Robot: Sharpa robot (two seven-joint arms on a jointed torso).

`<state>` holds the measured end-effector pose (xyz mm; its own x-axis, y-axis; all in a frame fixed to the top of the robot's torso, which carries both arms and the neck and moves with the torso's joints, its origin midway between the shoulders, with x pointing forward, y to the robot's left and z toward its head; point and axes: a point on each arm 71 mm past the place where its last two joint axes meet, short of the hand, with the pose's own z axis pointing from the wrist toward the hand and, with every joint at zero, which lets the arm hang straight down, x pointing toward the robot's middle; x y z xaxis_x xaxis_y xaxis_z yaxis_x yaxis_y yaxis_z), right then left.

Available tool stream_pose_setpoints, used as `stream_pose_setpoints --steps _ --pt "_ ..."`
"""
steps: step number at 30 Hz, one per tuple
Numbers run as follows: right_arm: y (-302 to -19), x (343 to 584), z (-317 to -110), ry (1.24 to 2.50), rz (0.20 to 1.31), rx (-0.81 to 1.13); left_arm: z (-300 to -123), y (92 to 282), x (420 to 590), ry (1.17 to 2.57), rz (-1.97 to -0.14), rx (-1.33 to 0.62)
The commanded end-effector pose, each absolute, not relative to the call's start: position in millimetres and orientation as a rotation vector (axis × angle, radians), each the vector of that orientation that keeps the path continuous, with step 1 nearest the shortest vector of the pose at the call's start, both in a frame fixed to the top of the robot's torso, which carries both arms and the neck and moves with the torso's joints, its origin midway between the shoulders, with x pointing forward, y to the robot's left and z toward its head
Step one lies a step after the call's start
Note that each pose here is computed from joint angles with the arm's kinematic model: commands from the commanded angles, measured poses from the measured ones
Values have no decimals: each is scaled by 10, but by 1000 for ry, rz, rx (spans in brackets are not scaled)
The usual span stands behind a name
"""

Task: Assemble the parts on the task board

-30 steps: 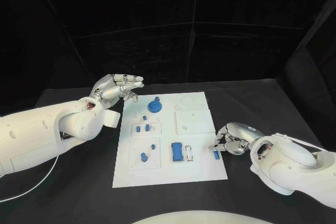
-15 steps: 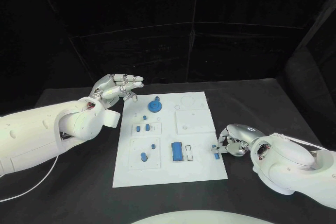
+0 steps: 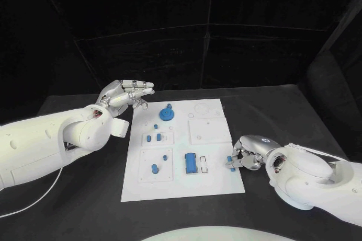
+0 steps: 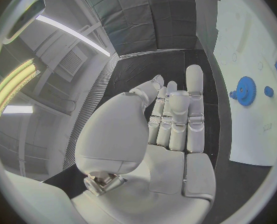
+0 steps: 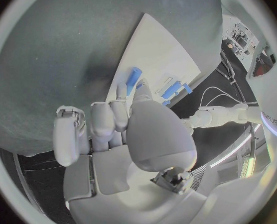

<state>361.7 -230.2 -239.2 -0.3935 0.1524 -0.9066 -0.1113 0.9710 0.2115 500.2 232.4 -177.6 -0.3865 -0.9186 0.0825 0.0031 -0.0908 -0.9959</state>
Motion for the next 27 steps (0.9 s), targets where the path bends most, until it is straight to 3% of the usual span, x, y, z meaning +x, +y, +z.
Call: stream_pose_setpoints --steps 1,16,23,27 --pt "-2287 3594 -2464 1991 253 -22 -1763 2319 4999 1432 -1591 -1040" --pt "-2151 3564 -2558 1987 215 -138 -1761 2336 4992 1431 -1589 -1042" --pt "-2134 3509 -2529 2006 278 -47 -1761 2337 4992 1431 -1589 -1042" --pt "-2159 3470 -2527 2044 367 76 -1762 2334 4993 1431 -1589 -1042"
